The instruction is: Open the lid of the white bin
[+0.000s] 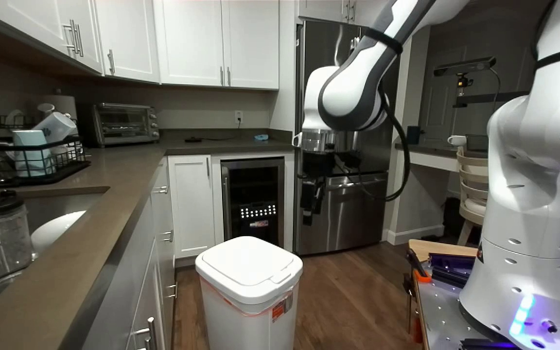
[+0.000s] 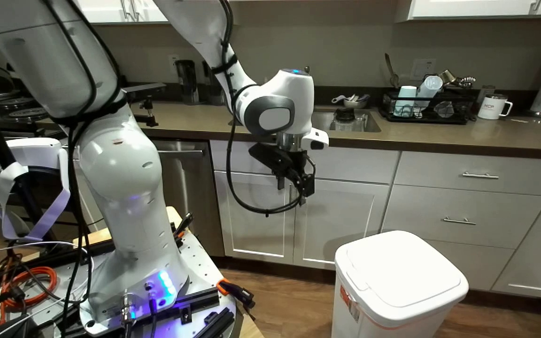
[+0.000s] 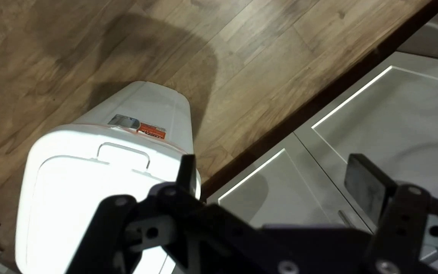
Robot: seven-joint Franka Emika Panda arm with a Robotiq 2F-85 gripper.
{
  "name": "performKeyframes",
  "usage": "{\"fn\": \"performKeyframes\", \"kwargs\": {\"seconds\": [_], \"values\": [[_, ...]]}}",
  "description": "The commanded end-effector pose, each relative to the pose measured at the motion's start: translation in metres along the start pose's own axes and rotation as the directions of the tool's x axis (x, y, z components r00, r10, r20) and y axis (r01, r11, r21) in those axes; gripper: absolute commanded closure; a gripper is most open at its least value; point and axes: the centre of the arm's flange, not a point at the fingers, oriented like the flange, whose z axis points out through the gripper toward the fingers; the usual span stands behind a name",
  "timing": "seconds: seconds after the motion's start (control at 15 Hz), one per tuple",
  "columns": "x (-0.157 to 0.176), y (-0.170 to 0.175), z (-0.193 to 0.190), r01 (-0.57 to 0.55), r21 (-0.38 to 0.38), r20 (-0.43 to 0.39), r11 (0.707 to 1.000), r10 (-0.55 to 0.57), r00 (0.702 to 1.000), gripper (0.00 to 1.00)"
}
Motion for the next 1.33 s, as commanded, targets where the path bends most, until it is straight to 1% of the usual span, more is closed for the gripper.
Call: {"fn": "performKeyframes", "kwargs": {"seconds": [0.0,0.27,0.6,0.8,0.93,1.07,1.27], "values": [[0.025,0.015,0.086,-0.011,-0.028,0.01,1.0,0.011,1.0,0.0],[0.042,0.04,0.148,-0.049,-0.04,0.114,0.998,0.054,0.992,0.0],[0.091,0.068,0.221,-0.058,-0.045,0.195,0.997,0.065,0.979,0.0],[0.128,0.085,0.267,-0.026,-0.039,0.243,0.999,0.034,0.969,0.0],[0.154,0.091,0.294,0.015,-0.048,0.283,0.999,0.0,0.959,0.0],[0.172,0.095,0.312,0.062,-0.052,0.322,0.997,-0.042,0.946,0.0],[0.193,0.102,0.327,0.114,-0.072,0.369,0.991,-0.079,0.926,0.0]]}}
